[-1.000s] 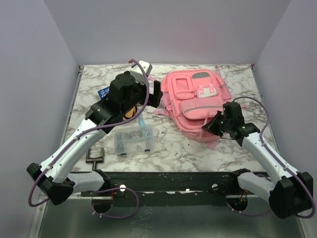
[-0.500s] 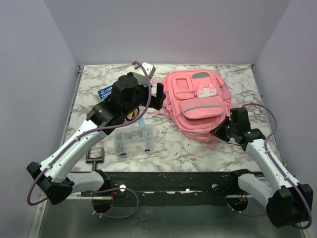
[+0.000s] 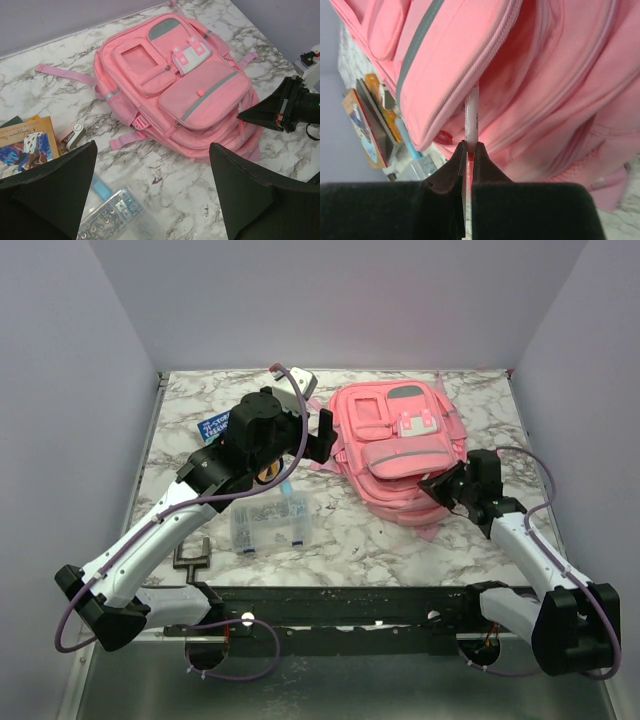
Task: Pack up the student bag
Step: Place the stationery in the student bag.
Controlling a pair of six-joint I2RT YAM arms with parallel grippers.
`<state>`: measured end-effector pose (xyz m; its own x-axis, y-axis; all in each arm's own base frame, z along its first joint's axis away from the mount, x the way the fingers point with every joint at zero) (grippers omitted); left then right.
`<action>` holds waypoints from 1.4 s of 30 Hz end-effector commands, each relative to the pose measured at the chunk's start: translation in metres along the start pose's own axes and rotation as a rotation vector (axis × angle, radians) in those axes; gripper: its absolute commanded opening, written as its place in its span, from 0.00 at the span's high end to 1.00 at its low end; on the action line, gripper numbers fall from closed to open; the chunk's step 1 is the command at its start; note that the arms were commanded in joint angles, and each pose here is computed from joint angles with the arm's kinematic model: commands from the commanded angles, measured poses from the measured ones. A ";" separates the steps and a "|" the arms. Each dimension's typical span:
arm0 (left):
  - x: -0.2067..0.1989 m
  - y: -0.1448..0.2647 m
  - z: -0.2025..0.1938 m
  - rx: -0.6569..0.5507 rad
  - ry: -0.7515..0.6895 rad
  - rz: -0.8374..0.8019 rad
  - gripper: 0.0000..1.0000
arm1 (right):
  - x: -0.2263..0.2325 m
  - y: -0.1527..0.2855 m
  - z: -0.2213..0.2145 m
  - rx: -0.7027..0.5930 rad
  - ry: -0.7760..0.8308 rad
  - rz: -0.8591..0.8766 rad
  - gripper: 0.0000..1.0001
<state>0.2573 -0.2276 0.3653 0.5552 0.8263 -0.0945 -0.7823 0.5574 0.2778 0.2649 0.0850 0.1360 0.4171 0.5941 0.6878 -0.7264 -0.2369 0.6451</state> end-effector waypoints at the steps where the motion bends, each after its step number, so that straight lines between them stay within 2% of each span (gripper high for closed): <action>1: -0.007 -0.002 -0.001 0.010 0.008 -0.037 0.04 | 0.031 -0.012 0.031 -0.167 -0.126 0.166 0.99; 7: -0.007 -0.005 -0.003 0.016 0.014 -0.033 0.04 | 0.017 -0.033 0.040 -0.261 -0.299 0.153 0.99; 12: -0.008 -0.006 -0.003 0.019 0.017 -0.040 0.04 | 0.005 -0.043 0.048 -0.332 -0.340 0.110 0.99; 17: -0.006 -0.004 -0.001 0.012 0.027 -0.040 0.04 | -0.005 -0.043 0.055 -0.404 -0.343 0.066 0.90; 22: -0.005 -0.004 -0.001 0.014 0.039 -0.046 0.05 | -0.010 -0.053 0.052 -0.385 -0.331 0.048 0.80; 28: -0.004 -0.006 -0.002 0.018 0.036 -0.040 0.05 | -0.003 -0.063 0.042 -0.301 -0.261 0.095 0.64; 32: -0.004 -0.008 -0.003 0.023 0.038 -0.042 0.05 | -0.001 -0.054 0.039 -0.280 -0.182 0.099 0.62; 39: -0.005 -0.007 -0.003 0.023 0.044 -0.051 0.05 | -0.011 -0.011 0.024 -0.213 0.054 0.019 0.62; 42: -0.003 -0.007 -0.001 0.017 0.042 -0.040 0.05 | -0.012 0.012 0.010 -0.140 0.185 0.039 0.50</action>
<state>0.2605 -0.2339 0.3571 0.5687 0.8115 -0.1342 -0.7559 0.5800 0.3037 0.2893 0.0650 0.1364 0.3665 0.5619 0.7416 -0.8697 -0.0762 0.4876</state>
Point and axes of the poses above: each gripper's point midway between its finger pads, its own y axis back along the fingers, its own x axis along the line the jaws close on, z = x × y, the point moved 4 cm from there along y, back along the fingers, and after that the axes turned 2 degrees about -y, right-handed, at the moved point
